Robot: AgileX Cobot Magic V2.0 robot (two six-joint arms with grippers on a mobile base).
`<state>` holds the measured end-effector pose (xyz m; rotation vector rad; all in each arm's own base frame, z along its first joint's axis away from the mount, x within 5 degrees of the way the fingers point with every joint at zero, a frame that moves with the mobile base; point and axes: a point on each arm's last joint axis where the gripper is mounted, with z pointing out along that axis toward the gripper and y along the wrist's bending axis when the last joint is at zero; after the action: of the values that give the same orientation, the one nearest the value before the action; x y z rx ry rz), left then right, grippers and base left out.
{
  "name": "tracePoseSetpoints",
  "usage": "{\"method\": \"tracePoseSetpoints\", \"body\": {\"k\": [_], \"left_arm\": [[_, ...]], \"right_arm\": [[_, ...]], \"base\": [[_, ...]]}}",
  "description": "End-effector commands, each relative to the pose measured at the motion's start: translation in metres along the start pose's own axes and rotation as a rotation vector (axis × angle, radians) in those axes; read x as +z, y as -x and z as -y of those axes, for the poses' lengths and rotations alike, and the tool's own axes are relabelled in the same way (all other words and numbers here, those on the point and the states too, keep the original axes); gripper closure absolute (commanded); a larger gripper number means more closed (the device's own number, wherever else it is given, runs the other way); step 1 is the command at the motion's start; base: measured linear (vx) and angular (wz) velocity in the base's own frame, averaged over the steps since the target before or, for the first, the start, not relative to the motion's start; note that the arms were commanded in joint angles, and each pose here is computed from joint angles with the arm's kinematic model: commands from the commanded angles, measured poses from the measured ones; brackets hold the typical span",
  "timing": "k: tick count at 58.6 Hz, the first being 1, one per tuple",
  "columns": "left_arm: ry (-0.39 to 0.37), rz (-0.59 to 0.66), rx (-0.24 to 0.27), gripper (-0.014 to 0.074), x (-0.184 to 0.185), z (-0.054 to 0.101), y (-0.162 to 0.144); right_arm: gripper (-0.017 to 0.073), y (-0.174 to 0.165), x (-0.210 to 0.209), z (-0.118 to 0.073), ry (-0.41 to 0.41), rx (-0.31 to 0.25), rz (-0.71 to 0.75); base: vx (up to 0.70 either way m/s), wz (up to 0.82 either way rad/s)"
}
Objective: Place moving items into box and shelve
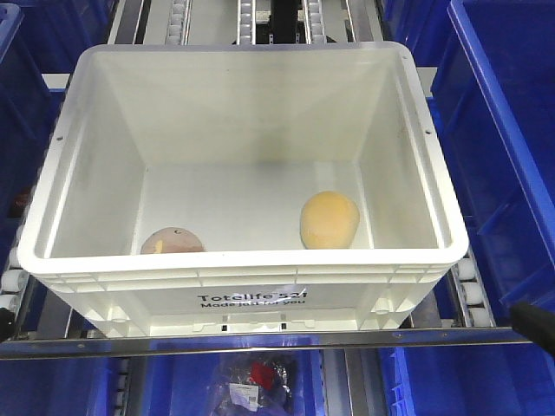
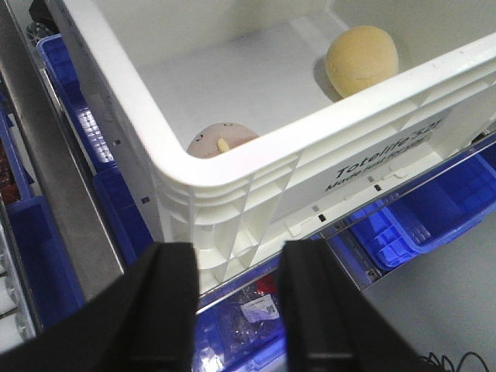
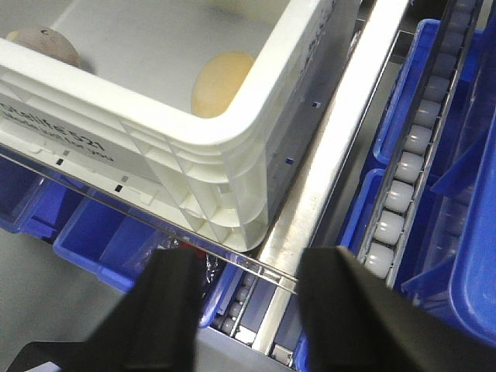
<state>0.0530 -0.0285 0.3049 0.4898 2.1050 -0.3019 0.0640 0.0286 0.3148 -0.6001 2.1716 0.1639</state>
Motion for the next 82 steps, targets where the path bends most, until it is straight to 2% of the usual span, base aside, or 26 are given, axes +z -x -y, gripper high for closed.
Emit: {"method": "tracePoseSetpoints", "body": {"k": [1,12,23,39,43,52,60,68,82], "left_arm": [[-0.009,0.088,0.0,0.0351,-0.004,0.001,0.013],[-0.007,0.084,0.002,0.0507,-0.004,0.001,0.012],[-0.007,0.084,0.002,0.0575,-0.004,0.001,0.012],[0.001,0.112,-0.002,0.058,-0.009,0.0,0.01],[0.047,0.148,-0.03,0.058,-0.016,-0.002,0.008],[0.273,0.286,-0.072,0.058,-0.018,-0.014,-0.007],[0.417,0.422,-0.108,0.058,-0.005,-0.02,-0.031],[0.467,0.519,-0.112,0.058,0.011,-0.024,-0.055],[0.471,0.637,-0.085,0.058,0.039,-0.028,-0.083]], "right_arm": [[0.0356,0.01,-0.004,0.001,-0.006,-0.001,0.073],[0.0577,0.01,-0.004,0.001,-0.007,-0.002,0.07],[0.0576,0.01,-0.004,0.001,-0.007,-0.002,0.068],[0.0575,0.01,-0.004,0.001,-0.007,-0.002,0.069],[0.0575,0.01,-0.004,0.001,-0.007,-0.002,0.069],[0.0575,0.01,-0.004,0.001,-0.007,-0.002,0.069],[0.0575,0.01,-0.004,0.001,-0.007,-0.002,0.069],[0.0575,0.01,-0.004,0.001,-0.007,-0.002,0.069],[0.0575,0.01,-0.004,0.001,-0.007,-0.002,0.068]], "base": [[0.0,0.0],[0.0,0.0],[0.0,0.0],[0.0,0.0],[0.0,0.0],[0.0,0.0],[0.0,0.0],[0.0,0.0],[0.0,0.0]]}}
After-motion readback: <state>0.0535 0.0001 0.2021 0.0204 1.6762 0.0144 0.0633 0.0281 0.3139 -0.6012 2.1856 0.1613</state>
